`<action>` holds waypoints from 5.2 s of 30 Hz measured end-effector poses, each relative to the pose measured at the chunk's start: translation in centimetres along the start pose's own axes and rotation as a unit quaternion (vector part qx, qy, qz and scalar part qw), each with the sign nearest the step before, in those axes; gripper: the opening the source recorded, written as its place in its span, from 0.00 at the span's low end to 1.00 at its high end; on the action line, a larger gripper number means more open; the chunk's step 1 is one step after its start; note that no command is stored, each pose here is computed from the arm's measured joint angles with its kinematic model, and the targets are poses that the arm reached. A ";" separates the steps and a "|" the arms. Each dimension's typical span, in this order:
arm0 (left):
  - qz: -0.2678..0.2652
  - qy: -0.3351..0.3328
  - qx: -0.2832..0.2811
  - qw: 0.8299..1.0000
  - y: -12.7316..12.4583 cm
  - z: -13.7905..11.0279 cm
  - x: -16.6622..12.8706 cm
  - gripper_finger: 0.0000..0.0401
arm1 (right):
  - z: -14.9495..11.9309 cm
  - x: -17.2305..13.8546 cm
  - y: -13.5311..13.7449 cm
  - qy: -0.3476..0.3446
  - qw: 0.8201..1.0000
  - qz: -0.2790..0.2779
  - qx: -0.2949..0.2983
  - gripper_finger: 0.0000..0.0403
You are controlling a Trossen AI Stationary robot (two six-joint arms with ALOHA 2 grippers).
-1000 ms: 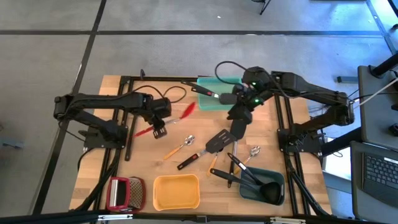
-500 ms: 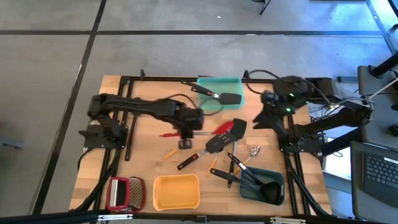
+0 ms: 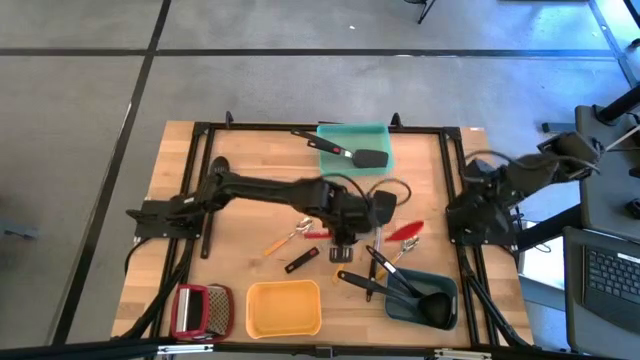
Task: Pick & Place Kitchen Items
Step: Put the red serving spoon into the blue bin
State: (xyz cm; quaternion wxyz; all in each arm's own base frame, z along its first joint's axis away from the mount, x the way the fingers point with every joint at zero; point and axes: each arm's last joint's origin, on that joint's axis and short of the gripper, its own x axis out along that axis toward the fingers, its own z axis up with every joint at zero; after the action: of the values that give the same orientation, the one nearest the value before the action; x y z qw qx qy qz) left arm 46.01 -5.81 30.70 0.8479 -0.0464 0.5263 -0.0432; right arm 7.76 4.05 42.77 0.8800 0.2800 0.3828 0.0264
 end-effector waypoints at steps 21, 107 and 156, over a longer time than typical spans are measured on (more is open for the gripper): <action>-0.011 -0.015 -0.023 1.000 -3.2 0.1 0.9 0.13 | -2.8 9.2 0.6 -0.077 0.994 0.069 0.031 0.45; 0.203 -0.300 -0.110 0.926 -8.4 -2.0 -15.0 0.32 | -0.8 21.2 2.8 0.128 0.981 0.144 -0.028 0.09; 0.196 -0.313 -0.005 0.929 -4.6 -0.3 -16.8 0.21 | -15.5 26.0 1.0 0.133 0.983 -0.124 0.033 0.12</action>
State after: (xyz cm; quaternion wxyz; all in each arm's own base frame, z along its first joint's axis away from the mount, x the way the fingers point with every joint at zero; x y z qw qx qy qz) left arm 38.21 -8.34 46.03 0.9610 0.0417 0.2328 0.1431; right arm 15.57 18.97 17.66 0.8082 0.2530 0.5285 -0.0586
